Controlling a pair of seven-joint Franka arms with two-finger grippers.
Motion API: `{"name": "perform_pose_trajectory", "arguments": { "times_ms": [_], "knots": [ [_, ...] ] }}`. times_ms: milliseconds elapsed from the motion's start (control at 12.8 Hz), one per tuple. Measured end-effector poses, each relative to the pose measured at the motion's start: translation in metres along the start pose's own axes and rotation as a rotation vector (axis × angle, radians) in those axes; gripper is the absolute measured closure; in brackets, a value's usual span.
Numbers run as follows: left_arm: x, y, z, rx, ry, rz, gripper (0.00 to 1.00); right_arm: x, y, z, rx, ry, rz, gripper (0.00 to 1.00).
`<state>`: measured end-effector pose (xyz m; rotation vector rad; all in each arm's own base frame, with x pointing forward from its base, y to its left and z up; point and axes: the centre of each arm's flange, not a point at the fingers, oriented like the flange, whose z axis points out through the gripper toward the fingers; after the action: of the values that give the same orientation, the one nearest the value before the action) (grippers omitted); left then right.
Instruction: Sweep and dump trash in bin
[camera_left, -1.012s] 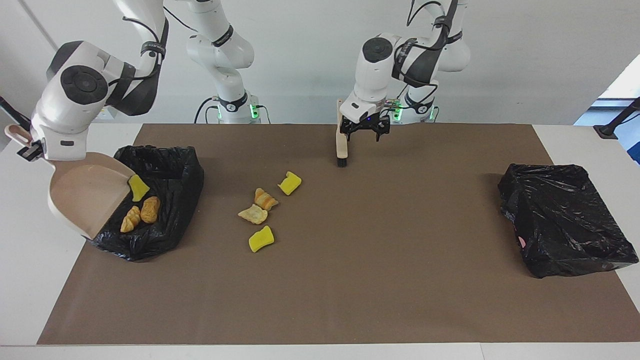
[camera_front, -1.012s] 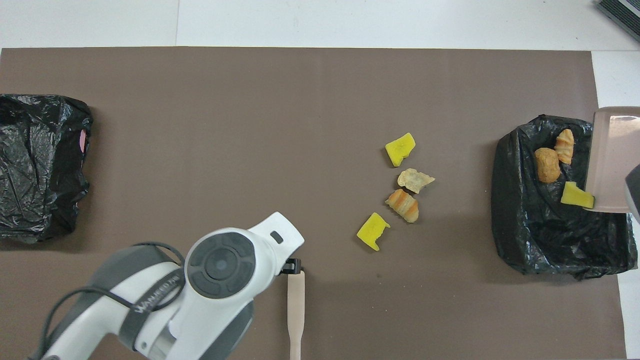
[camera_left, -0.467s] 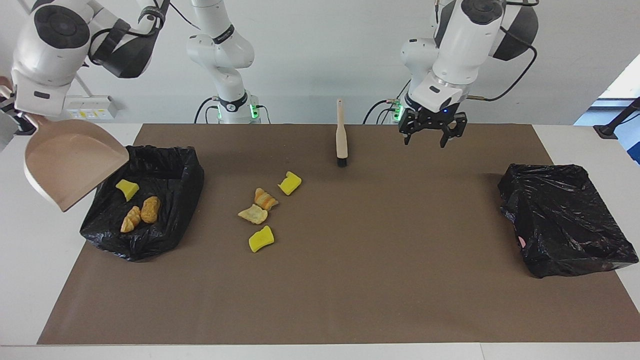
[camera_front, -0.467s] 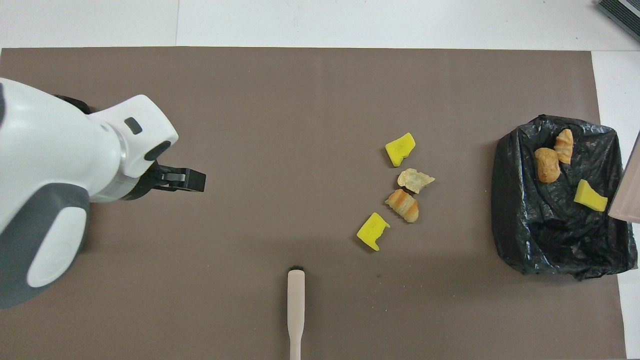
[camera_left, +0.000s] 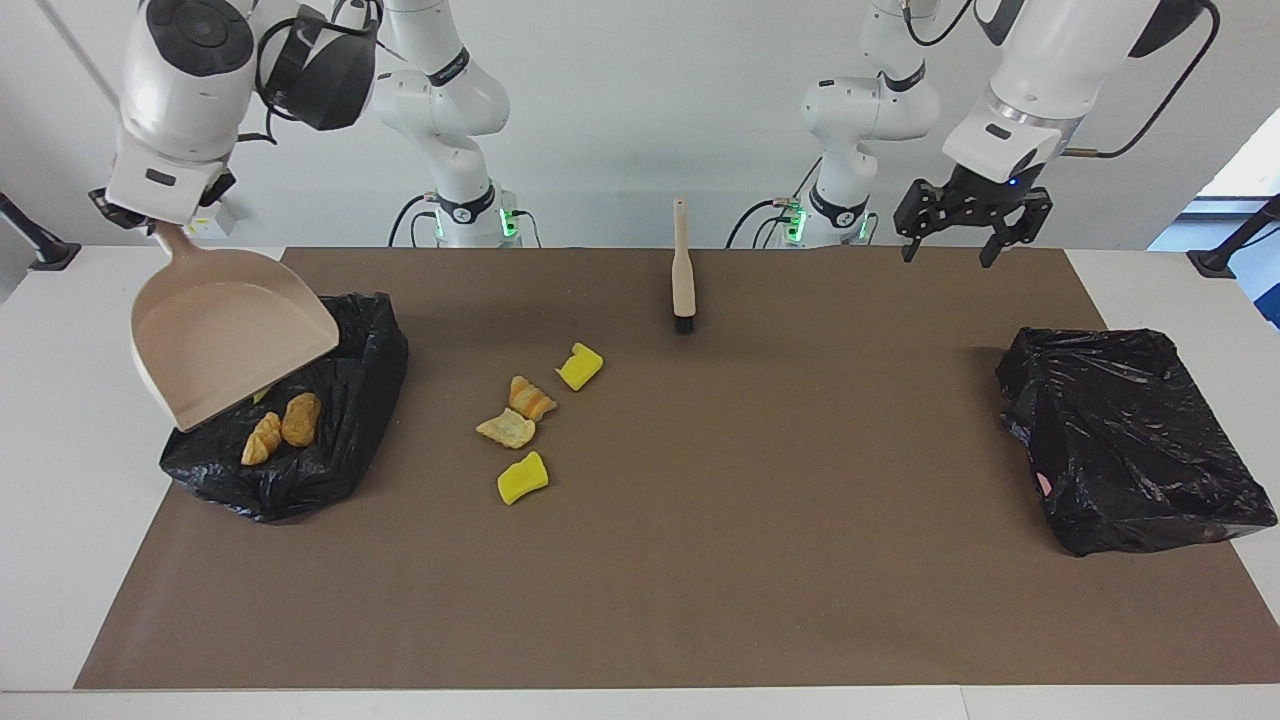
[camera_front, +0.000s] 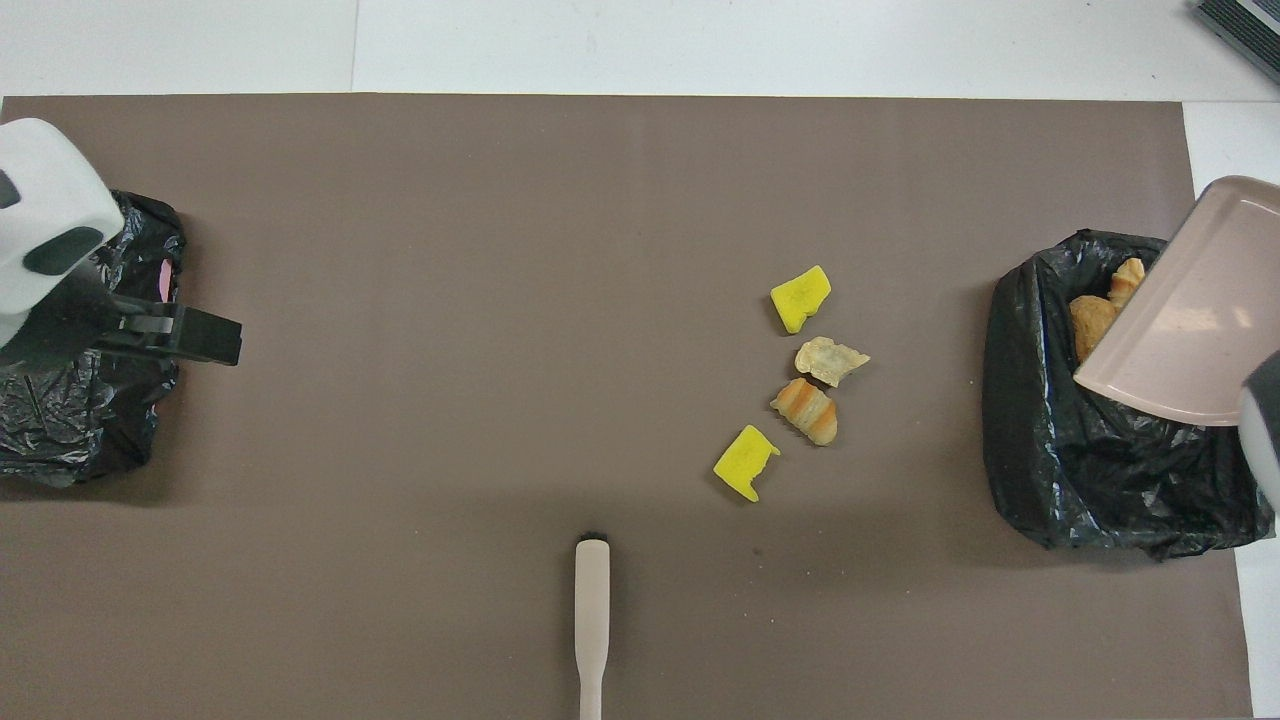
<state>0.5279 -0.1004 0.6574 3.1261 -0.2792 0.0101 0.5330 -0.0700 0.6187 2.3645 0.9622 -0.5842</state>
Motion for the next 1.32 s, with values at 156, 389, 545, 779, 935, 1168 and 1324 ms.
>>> {"name": "perform_pose_trajectory", "arguments": {
  "times_ms": [156, 389, 545, 779, 935, 1168, 1324],
  "knots": [
    [-0.003, -0.010, -0.003, 0.001, -0.015, 0.006, 0.00, 0.025, -0.029, -0.020, 0.058, 0.065, 0.077, 0.68],
    [-0.002, -0.015, -0.001, 0.009, -0.021, -0.001, 0.00, 0.056, -0.074, -0.051, 0.167, 0.161, 0.255, 0.68],
    [-0.001, -0.025, -0.005, 0.009, -0.011, -0.012, 0.00, 0.079, -0.109, -0.073, 0.242, 0.195, 0.385, 0.68],
    [0.000, -0.033, -0.010, 0.010, -0.002, 0.010, 0.00, 0.120, -0.157, -0.093, 0.357, 0.191, 0.541, 0.68],
    [0.000, -0.032, -0.012, 0.010, 0.004, 0.014, 0.00, 0.154, -0.191, -0.103, 0.371, 0.181, 0.599, 0.68],
    [-0.001, -0.031, -0.015, 0.010, 0.009, 0.015, 0.00, 0.220, -0.248, -0.115, 0.451, 0.188, 0.704, 0.68],
    [-0.001, -0.031, -0.015, 0.010, 0.008, 0.015, 0.00, 0.258, -0.271, -0.123, 0.517, 0.207, 0.767, 0.68]
  ]
}}
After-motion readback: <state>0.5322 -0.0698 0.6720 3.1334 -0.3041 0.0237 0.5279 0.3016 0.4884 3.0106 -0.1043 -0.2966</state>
